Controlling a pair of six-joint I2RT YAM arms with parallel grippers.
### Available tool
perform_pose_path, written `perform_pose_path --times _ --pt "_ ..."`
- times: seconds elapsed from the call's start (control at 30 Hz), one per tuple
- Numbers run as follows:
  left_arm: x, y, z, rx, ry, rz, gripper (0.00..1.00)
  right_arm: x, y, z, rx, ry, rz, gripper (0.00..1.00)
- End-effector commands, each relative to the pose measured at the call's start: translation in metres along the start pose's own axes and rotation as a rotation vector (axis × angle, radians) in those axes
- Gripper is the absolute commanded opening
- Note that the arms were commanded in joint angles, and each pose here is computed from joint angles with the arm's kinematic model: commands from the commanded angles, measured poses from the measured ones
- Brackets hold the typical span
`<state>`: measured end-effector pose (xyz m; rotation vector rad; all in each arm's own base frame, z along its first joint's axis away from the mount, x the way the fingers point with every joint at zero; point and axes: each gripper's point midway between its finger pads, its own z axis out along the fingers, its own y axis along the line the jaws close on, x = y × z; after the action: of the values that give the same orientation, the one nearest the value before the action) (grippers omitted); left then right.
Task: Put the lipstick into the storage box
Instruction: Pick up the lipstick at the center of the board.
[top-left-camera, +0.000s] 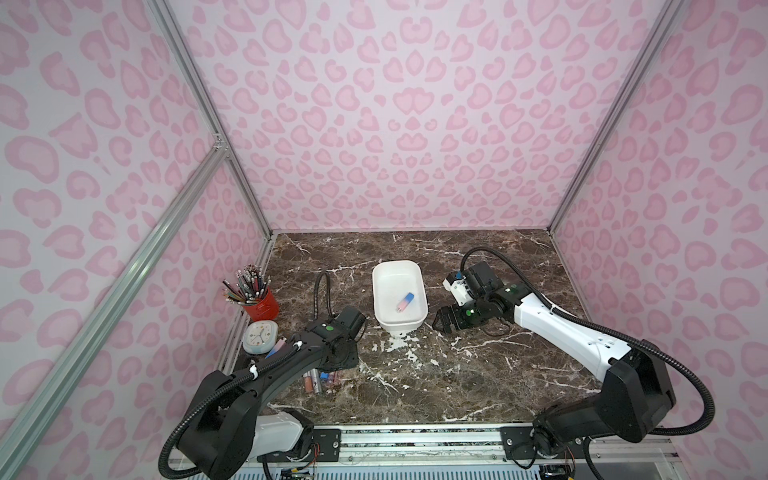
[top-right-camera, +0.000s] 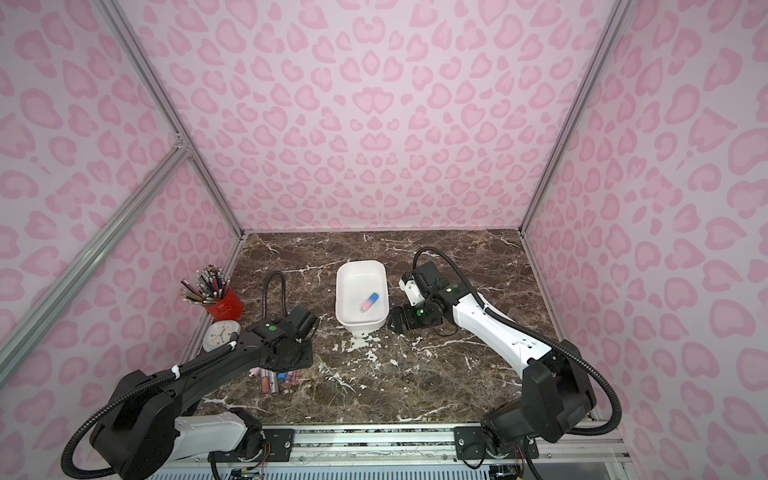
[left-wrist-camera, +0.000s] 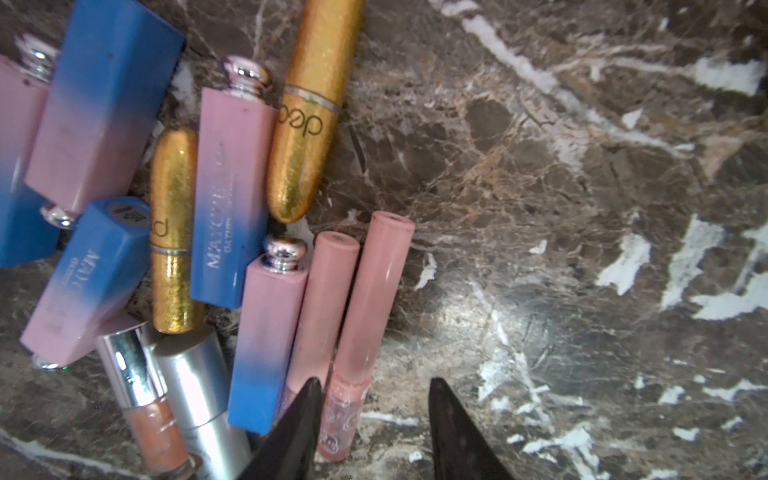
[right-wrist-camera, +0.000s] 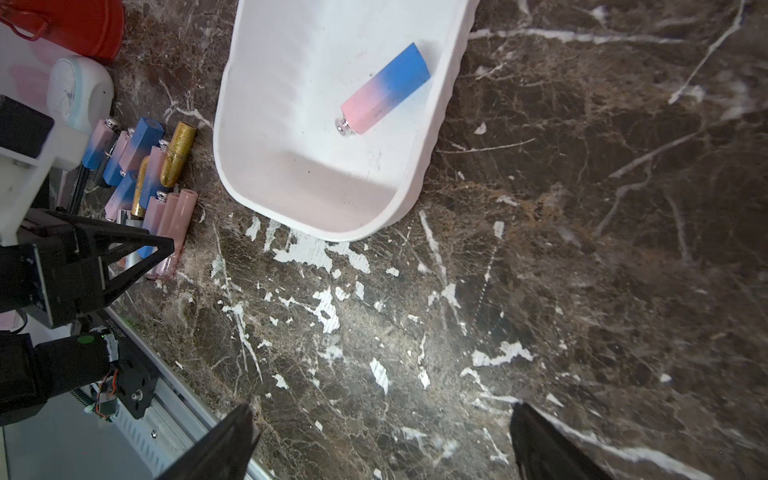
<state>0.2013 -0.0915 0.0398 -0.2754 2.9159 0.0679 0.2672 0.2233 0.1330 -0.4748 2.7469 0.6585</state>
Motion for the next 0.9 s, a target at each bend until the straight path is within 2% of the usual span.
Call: perform_pose_path --times 0.0,0.37,0.47,0.5,0.87 --pt "0.0 0.0 0.004 -0.012 0.006 0.021 0.45 -0.001 -0.004 0.001 0.017 -0.015 0.02 0.99" --pt "0.004 -0.006 0.015 -0.002 0.045 0.047 0.43 0.0 -0.005 -0.001 0.022 -0.029 0.041 0.99" --pt "0.004 -0.007 0.017 0.002 0.052 0.05 0.38 0.001 -0.005 -0.001 0.021 -0.027 0.041 0.99" --pt "0.005 -0.009 0.017 0.005 0.054 0.052 0.33 0.001 -0.004 -0.001 0.02 -0.025 0.041 0.99" --pt "0.005 -0.018 0.028 0.018 0.088 0.049 0.19 0.002 -0.005 -0.004 0.024 -0.016 0.024 0.99"
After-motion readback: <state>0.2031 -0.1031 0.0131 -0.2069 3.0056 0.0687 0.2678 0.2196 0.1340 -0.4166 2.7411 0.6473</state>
